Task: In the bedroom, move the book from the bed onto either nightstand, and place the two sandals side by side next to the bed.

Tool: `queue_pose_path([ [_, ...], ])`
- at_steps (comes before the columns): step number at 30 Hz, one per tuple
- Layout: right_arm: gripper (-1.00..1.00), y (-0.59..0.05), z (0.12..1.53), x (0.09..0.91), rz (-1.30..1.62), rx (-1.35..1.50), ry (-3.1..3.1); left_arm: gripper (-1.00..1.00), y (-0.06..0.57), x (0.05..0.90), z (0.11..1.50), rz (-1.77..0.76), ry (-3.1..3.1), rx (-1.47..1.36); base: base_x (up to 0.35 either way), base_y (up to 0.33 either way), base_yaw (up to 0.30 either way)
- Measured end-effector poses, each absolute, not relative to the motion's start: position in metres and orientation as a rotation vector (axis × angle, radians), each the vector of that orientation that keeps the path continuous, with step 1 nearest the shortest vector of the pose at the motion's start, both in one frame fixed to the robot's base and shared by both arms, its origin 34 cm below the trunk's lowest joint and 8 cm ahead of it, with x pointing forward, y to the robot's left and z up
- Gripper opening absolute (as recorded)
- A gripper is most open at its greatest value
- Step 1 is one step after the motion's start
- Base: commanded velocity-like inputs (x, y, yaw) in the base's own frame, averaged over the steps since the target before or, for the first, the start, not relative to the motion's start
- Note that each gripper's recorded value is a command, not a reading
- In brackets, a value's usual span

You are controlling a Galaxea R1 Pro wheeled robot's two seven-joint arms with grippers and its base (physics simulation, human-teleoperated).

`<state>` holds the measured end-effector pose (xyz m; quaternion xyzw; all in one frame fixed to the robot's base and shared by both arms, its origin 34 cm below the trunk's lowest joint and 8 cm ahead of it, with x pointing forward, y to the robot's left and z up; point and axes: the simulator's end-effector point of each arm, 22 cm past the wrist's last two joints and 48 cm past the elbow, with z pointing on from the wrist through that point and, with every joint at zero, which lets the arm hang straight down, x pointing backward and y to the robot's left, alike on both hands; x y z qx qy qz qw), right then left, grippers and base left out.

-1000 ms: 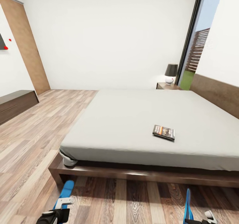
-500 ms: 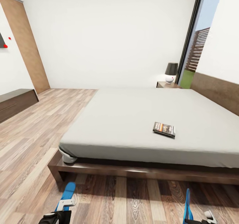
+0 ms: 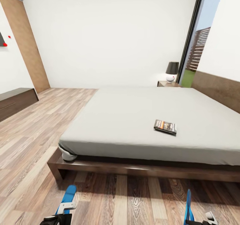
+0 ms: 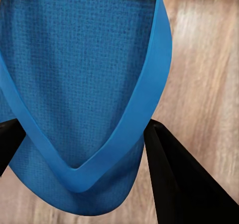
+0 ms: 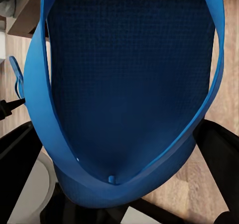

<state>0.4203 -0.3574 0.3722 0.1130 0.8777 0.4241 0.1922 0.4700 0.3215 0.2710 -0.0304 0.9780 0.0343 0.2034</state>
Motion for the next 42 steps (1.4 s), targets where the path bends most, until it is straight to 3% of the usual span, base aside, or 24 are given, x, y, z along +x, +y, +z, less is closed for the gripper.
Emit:
queue_pose_path([
  [42, -1.0, -0.357, 0.292, 0.391, 1.191, 0.364, 2.53, -1.0, 0.321, 0.433, 0.188, 0.098, 2.801, -0.083, 0.0, 0.0, 0.0],
])
